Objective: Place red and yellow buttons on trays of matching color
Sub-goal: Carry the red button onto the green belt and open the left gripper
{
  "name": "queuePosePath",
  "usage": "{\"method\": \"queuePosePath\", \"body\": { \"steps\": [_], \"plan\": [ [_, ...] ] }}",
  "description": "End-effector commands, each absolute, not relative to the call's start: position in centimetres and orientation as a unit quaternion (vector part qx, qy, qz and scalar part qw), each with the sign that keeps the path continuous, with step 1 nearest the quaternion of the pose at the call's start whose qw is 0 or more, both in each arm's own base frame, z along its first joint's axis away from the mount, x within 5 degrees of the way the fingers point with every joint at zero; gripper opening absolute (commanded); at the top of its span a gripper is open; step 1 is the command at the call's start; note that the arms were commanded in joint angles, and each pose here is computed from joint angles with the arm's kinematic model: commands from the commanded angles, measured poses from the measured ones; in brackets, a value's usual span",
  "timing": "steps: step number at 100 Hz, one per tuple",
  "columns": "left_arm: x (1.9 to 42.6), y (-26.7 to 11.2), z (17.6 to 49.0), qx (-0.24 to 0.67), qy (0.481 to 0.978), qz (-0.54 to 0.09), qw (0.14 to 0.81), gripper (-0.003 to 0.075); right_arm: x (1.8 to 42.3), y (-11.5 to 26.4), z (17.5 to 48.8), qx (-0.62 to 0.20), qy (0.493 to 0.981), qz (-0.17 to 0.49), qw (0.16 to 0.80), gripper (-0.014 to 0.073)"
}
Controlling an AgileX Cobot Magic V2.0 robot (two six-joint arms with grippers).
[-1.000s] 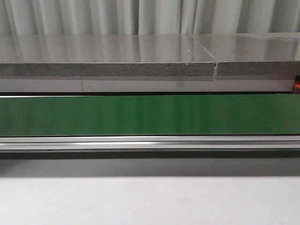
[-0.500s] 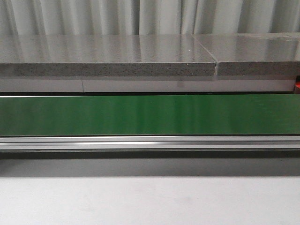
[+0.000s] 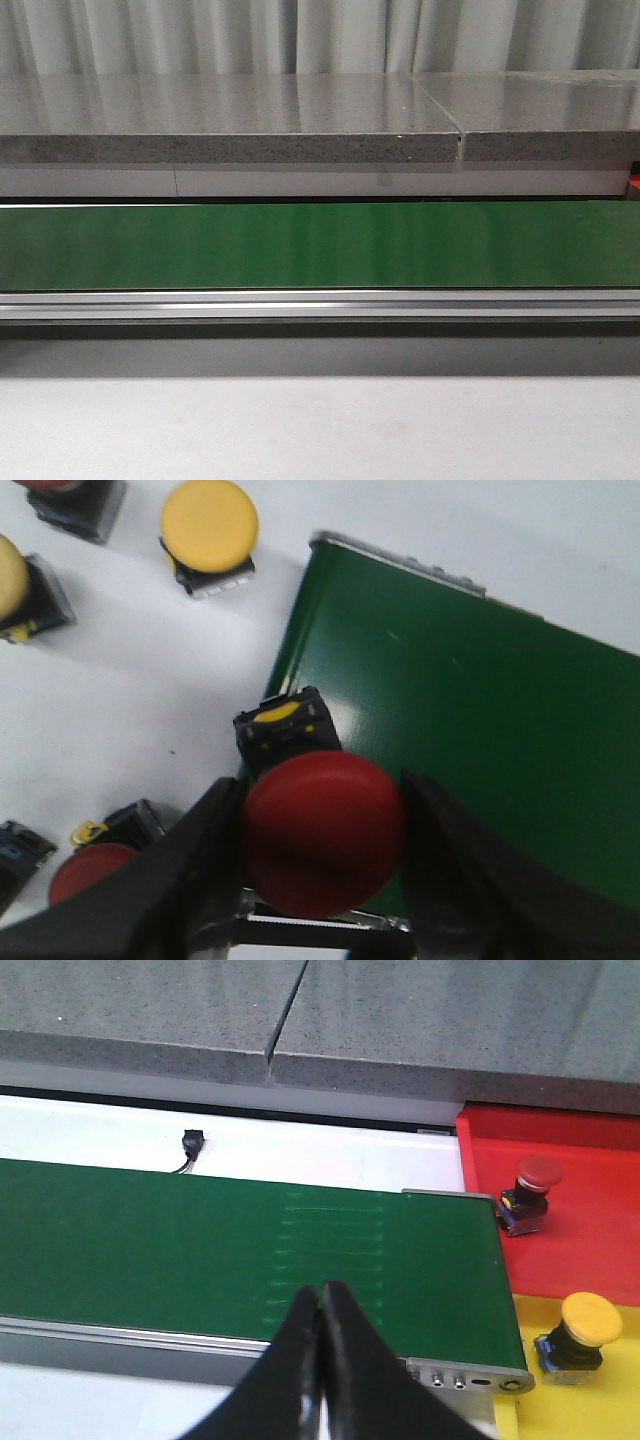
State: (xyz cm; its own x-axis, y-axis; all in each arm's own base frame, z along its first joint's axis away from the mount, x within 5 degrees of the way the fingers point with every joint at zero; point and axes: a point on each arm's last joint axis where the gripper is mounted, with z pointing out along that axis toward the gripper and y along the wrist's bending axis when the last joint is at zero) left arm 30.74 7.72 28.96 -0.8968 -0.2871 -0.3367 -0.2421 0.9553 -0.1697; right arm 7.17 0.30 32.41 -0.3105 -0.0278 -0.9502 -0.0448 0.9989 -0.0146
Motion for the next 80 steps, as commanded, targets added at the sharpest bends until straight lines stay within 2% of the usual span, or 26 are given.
{"method": "queuePosePath", "body": {
  "steps": [1,21,28,43,60,80],
  "plan": [
    [30.6,6.6,30.5,-0.126,0.964,-0.067,0.226,0.0205,7.3,0.3,33.8,-0.024,0.782,0.006,0.622,-0.0066],
    [30.9,6.2,29.7,-0.121,0.965,-0.069,0.223,0.0235,7.3,0.3,33.8,-0.024,0.782,0.006,0.622,-0.0066],
    [31.0,6.1,29.8,-0.116,0.964,-0.075,0.229,0.0314,7.3,0.3,33.8,-0.024,0.782,0.006,0.622,-0.0066],
    [31.6,6.1,30.1,-0.111,0.956,-0.078,0.261,0.0552,7.3,0.3,33.8,-0.024,0.782,0.006,0.622,-0.0066],
    [32.1,6.2,31.2,-0.126,0.940,-0.080,0.306,0.0565,7.3,0.3,33.8,-0.024,0.782,0.006,0.622,-0.0066],
    [32.8,7.2,32.5,-0.208,0.912,-0.094,0.341,0.0565,7.3,0.3,33.8,-0.024,0.782,0.006,0.622,-0.0066]
  ]
}}
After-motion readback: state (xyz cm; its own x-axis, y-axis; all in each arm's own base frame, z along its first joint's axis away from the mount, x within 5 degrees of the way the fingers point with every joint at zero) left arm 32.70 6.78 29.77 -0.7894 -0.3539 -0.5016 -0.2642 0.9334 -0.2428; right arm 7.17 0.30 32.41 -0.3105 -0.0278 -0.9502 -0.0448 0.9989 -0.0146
